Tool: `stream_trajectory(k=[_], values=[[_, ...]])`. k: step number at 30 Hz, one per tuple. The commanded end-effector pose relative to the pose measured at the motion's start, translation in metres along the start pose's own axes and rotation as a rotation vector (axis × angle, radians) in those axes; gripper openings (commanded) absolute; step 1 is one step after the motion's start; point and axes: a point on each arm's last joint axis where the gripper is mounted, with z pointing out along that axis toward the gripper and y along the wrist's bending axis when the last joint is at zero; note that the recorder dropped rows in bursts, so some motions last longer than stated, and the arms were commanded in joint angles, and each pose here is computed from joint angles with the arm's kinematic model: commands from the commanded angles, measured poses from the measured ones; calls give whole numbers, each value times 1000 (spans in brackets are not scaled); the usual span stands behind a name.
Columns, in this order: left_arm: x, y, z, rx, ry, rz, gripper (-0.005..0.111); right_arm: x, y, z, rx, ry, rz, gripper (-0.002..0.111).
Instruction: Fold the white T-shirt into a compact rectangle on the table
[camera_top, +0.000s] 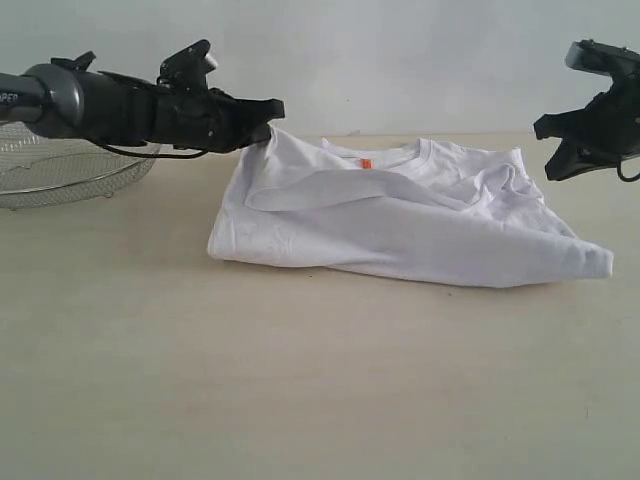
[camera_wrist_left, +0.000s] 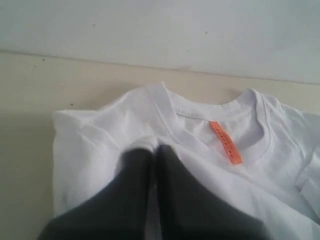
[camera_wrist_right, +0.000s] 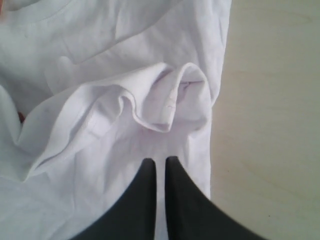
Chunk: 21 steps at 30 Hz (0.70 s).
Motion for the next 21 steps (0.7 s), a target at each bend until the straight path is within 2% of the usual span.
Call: stream_trajectory(k=[1, 3, 6, 11, 13, 15, 17, 19, 21], values=[[4, 7, 5, -24, 14, 43, 5, -3, 2, -6, -1, -16, -23, 1], [8, 9, 7, -26, 21, 42, 6, -3, 2, -6, -1, -16, -25, 1], [9, 9, 9, -15, 28, 46, 18, -3, 2, -6, -1, -16, -25, 1], [-4, 6, 8, -11, -14, 36, 62, -3, 2, -6, -1, -16, -48, 1], [-11, 7, 5, -17, -36, 4, 71, -4, 2, -7, 3, -23, -52, 1], [-22, 6, -2, -14, -62, -30, 70, -5, 3, -9, 5, -29, -61, 0], [-35, 3, -14, 2, -88, -51, 62, -5, 6, -14, -5, -21, -98, 0], [-47, -2, -27, 56, -91, -51, 46, -4, 10, -22, -12, -3, -121, 0], [-58, -9, -44, 143, -61, 2, 23, -2, 13, -30, -18, 23, -130, 0]])
